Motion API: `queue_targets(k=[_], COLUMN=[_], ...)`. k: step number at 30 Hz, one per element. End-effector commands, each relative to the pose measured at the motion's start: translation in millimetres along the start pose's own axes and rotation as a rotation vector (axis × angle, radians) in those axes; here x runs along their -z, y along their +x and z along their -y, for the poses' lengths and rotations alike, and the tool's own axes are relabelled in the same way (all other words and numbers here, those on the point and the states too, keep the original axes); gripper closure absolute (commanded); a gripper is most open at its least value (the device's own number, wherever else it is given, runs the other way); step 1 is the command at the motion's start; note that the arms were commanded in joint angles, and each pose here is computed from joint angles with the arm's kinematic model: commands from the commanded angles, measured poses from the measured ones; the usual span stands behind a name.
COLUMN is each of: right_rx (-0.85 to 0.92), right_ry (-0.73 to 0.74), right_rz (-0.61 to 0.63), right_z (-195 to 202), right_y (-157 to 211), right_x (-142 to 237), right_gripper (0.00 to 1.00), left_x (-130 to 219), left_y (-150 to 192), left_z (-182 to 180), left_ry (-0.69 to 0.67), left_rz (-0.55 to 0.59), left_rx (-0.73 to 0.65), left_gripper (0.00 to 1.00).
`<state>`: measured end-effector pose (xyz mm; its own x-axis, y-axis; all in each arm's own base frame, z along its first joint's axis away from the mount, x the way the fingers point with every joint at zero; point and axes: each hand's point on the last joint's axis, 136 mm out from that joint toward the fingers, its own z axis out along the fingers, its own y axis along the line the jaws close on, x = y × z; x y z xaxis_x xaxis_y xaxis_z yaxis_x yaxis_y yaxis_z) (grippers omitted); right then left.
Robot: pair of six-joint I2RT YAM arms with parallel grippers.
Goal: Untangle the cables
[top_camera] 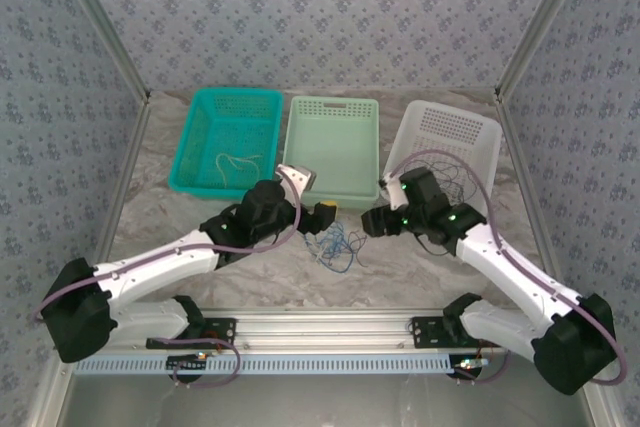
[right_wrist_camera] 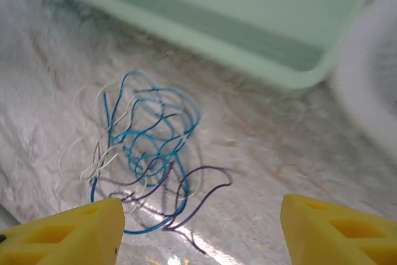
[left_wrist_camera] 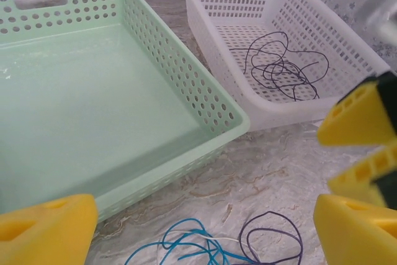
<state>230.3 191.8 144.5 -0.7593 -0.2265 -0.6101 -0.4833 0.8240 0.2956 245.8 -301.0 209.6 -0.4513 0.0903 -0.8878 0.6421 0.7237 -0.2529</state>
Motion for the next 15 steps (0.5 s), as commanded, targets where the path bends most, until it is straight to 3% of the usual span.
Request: queue_targets(k=[1, 5, 15], right_rx=[0.092, 0.127, 0.222], right_ry=[0.026, 0.022, 0.013], right_rz=[0.124, 0.109, -0.099], right_z=[-9.3, -17.1, -40.7], right_y=[-24.3, -30.0, -22.0], right_x=[-4.9, -12.4, -60.5], right_gripper=[0.28, 0.29, 0.45], left_x=[5.9, 8.6, 32.3], left_y=[-13.5, -9.5, -7.3], left_z=[0.8, -9.7, -51.1], left_ry=[0.007, -0.038, -0.205], left_rz=[0.053, 0.048, 0.088], left_rx=[0.043, 0.076, 0.137], left_gripper=[0.11, 0.11, 0.07])
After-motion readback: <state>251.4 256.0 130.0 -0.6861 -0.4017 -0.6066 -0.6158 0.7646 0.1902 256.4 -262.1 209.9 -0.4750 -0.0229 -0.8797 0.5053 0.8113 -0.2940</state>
